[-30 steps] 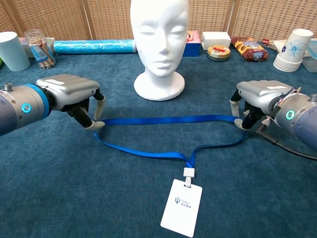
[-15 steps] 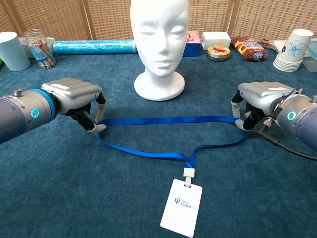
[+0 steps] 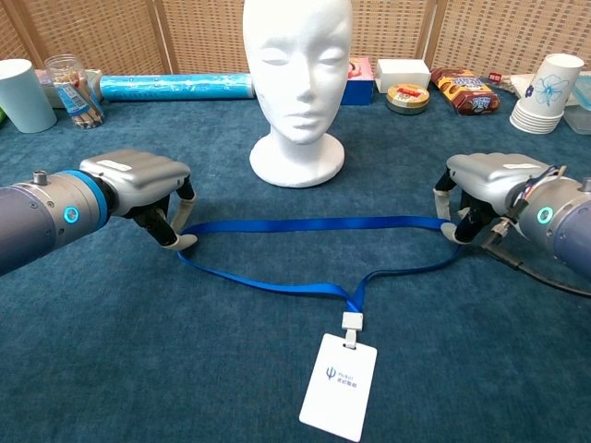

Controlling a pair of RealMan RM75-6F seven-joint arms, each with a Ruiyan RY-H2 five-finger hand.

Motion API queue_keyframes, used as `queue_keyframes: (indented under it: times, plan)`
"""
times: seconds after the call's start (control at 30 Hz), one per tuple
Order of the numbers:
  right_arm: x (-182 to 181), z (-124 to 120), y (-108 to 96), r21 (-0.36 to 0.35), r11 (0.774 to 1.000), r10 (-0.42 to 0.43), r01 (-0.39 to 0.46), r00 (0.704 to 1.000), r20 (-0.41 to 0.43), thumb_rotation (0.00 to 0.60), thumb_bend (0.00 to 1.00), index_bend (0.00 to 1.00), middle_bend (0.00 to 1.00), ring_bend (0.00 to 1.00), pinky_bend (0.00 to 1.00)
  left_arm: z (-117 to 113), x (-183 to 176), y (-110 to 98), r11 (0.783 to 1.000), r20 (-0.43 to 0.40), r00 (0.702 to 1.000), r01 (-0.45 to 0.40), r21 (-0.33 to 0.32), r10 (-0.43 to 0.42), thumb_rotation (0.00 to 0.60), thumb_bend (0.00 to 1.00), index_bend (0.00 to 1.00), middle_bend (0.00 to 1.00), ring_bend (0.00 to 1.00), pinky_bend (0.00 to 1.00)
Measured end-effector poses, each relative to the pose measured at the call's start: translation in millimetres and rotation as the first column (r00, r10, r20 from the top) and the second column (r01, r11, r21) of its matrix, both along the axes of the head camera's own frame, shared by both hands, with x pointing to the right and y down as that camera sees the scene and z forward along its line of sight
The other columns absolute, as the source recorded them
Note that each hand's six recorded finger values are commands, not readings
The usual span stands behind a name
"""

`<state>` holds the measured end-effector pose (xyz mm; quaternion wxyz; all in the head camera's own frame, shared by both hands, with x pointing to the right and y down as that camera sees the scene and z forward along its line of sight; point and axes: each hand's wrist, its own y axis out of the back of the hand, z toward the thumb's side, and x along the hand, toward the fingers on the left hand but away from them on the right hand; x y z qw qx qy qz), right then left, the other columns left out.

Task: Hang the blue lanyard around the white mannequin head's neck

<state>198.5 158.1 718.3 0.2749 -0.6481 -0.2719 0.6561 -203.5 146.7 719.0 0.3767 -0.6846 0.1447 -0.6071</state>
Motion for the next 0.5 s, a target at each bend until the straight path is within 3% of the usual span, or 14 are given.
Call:
queue_keyframes:
  times: [0.2, 0.5]
  plan:
    - [0.5, 1.6, 0.1, -0.002, 1.000, 0.003, -0.003, 1.000, -0.001, 0.600, 0.53, 0.62, 1.00, 1.00, 1.00, 0.8, -3.7, -0.9, 1.000, 0.016, 1.000, -0.001, -0.001, 0.001, 0.458, 0.33, 0.62, 1.00, 1.00, 1.00]
    - [0.2, 2.1, -0.9, -0.003, 1.000, 0.008, -0.008, 1.000, 0.003, 0.600, 0.53, 0.62, 1.00, 1.00, 1.00, 1.1, -3.8, -1.5, 1.000, 0.016, 1.000, 0.010, -0.015, -0.009, 0.458, 0.40, 0.62, 1.00, 1.00, 1.00]
